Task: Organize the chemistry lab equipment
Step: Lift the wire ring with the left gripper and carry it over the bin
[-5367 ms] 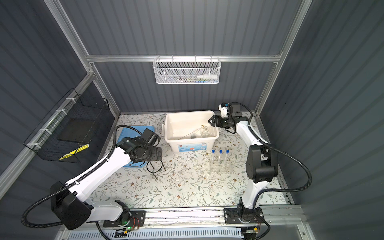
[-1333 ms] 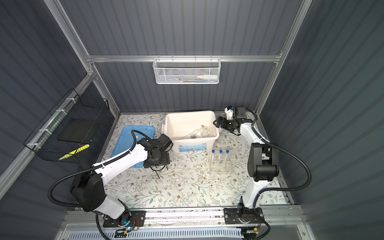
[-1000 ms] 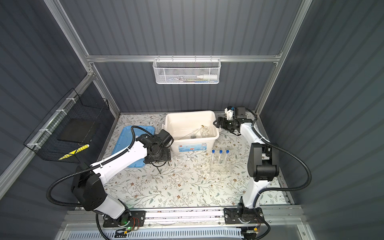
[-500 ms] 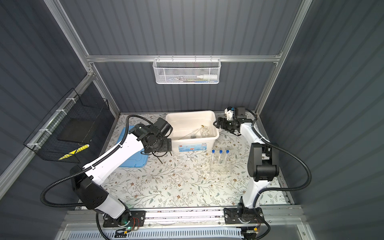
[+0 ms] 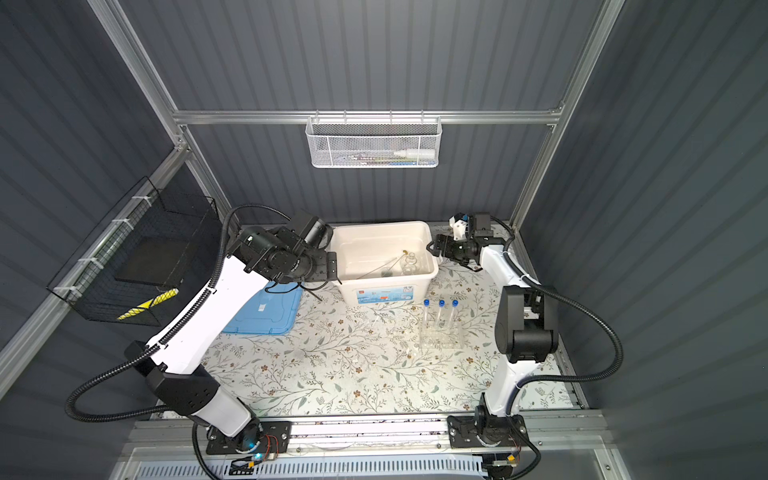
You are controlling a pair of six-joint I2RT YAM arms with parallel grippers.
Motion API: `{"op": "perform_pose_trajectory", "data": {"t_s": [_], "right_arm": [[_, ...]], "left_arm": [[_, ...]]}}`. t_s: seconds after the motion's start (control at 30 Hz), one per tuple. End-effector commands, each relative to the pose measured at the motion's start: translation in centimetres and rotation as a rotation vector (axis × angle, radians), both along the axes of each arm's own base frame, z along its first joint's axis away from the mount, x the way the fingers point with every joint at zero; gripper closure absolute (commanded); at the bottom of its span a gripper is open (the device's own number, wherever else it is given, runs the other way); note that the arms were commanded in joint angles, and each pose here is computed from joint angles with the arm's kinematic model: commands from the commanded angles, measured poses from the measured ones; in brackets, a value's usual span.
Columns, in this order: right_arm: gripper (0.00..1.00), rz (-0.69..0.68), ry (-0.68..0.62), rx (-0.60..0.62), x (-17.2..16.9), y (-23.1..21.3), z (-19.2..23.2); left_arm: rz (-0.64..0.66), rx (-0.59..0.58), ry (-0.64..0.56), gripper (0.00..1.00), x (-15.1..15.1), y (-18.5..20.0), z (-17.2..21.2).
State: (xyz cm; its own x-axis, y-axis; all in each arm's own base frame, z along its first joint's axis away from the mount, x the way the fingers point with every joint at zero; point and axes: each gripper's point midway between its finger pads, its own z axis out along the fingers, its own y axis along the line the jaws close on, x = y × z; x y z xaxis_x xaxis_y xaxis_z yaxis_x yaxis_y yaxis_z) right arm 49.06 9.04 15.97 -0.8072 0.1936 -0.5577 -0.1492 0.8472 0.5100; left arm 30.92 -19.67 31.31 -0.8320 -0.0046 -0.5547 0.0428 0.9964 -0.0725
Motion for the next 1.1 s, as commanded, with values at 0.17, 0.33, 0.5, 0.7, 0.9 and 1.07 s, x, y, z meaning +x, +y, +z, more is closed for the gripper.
{"op": "perform_pose_trajectory", "data": {"t_s": [0.17, 0.33, 0.5, 0.7, 0.9, 1.07], "right_arm": [[0.10, -0.005, -0.030, 0.010, 0.3, -0.1, 1.4], [0.11, -0.009, -0.027, 0.012, 0.2, -0.1, 1.4], [0.11, -0.015, -0.023, 0.009, 0.1, -0.2, 1.4], [0.11, -0.020, -0.022, 0.011, 0.1, -0.2, 1.5], [0.11, -0.024, -0.016, 0.008, 0.0, -0.3, 1.2], [0.12, -0.003, -0.020, 0.013, 0.0, 0.1, 1.3]], "left_arm": [[-0.104, 0.049, -0.096, 0.28, 4.6, -2.3, 2.3], [-0.150, 0.046, -0.119, 0.28, 7.8, -3.3, 2.2], [-0.217, 0.027, -0.127, 0.27, 10.4, -5.5, 1.1], [-0.282, 0.044, -0.137, 0.27, 12.7, -7.5, -0.8], [-0.336, 0.082, -0.104, 0.27, 14.2, -8.6, -3.9], [-0.380, 0.120, -0.064, 0.27, 15.1, -9.3, -6.7]]}}
